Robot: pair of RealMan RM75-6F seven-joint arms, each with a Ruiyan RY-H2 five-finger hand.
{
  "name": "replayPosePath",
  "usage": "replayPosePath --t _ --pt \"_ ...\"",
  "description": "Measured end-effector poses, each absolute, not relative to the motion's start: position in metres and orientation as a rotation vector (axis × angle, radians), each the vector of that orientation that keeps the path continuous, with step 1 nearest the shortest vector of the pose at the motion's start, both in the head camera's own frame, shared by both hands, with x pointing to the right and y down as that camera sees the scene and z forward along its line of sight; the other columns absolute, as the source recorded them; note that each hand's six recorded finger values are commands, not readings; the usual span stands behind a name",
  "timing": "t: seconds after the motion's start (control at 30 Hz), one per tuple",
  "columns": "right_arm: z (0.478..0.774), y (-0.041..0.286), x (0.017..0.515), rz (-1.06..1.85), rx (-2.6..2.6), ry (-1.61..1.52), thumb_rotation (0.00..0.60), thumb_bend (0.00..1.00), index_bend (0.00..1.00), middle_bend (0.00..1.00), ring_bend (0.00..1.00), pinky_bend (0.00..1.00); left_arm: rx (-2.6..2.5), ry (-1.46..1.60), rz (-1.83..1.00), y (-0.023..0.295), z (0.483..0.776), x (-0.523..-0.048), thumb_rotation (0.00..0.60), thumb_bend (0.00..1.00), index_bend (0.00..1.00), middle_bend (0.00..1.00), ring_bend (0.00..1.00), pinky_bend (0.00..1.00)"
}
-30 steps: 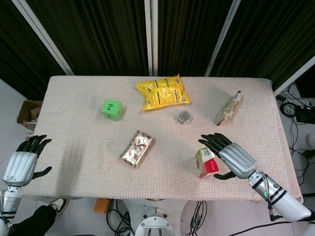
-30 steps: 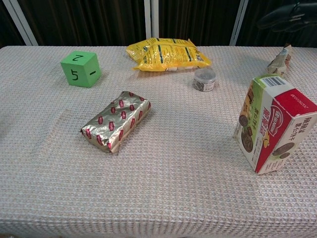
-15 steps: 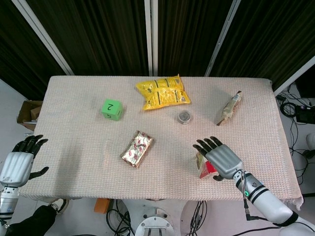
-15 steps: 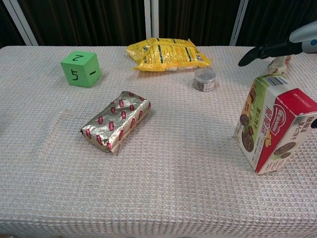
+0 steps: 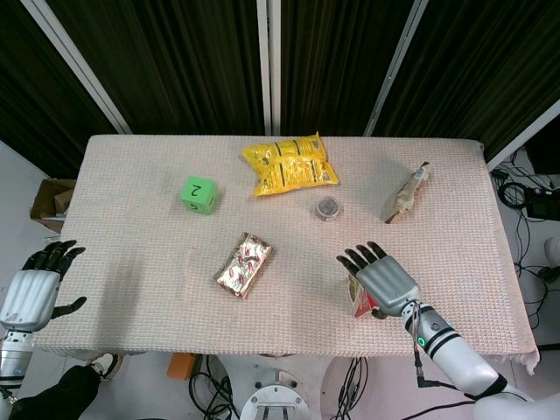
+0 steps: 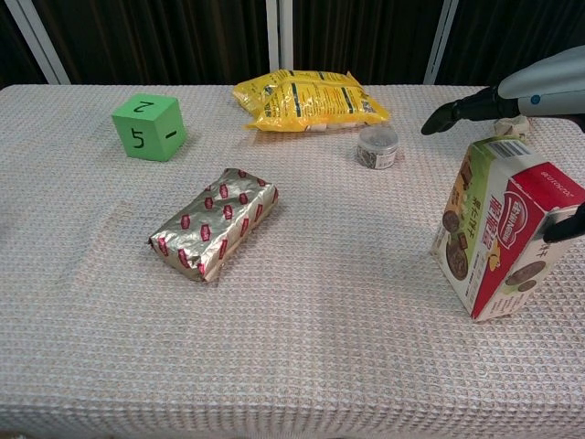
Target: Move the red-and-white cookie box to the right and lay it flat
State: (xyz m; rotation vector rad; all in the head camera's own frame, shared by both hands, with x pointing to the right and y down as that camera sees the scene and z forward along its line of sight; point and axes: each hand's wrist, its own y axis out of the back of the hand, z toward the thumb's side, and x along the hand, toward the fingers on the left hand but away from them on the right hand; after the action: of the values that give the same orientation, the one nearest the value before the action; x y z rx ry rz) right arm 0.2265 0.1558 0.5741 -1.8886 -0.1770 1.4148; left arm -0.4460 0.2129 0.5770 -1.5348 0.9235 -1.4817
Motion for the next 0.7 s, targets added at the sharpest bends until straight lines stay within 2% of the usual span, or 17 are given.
replayPosePath --t 0.13,0.27,0.43,0.7 --pt "0.5760 0.1583 0.2277 1.434 -1.875 -0.163 0.600 0.00 0.00 0.09 0.00 0.00 -1.536 0.920 -1.481 0.2128 0.5777 -0.4455 0.600 0.08 0.21 0.15 0.12 0.24" --pt "0.5795 0.1589 0.2288 1.443 -1.860 -0.142 0.600 0.00 0.00 0.17 0.00 0.00 -1.534 0.919 -1.483 0.2133 0.5775 -0.4455 0.600 0.08 0.21 0.15 0.12 0.24" --pt "0.5798 0.1558 0.2297 1.436 -1.829 -0.157 0.600 0.00 0.00 0.42 0.00 0.00 -1.532 0.921 -1.488 0.2139 0.5771 -0.4466 0.600 0.08 0.21 0.15 0.12 0.24" --pt "0.5759 0.1514 0.2281 1.415 -1.783 -0.226 0.600 0.08 0.00 0.54 0.08 0.00 -1.533 0.920 -1.489 0.2142 0.5779 -0.4462 0.600 0.08 0.21 0.15 0.12 0.24"
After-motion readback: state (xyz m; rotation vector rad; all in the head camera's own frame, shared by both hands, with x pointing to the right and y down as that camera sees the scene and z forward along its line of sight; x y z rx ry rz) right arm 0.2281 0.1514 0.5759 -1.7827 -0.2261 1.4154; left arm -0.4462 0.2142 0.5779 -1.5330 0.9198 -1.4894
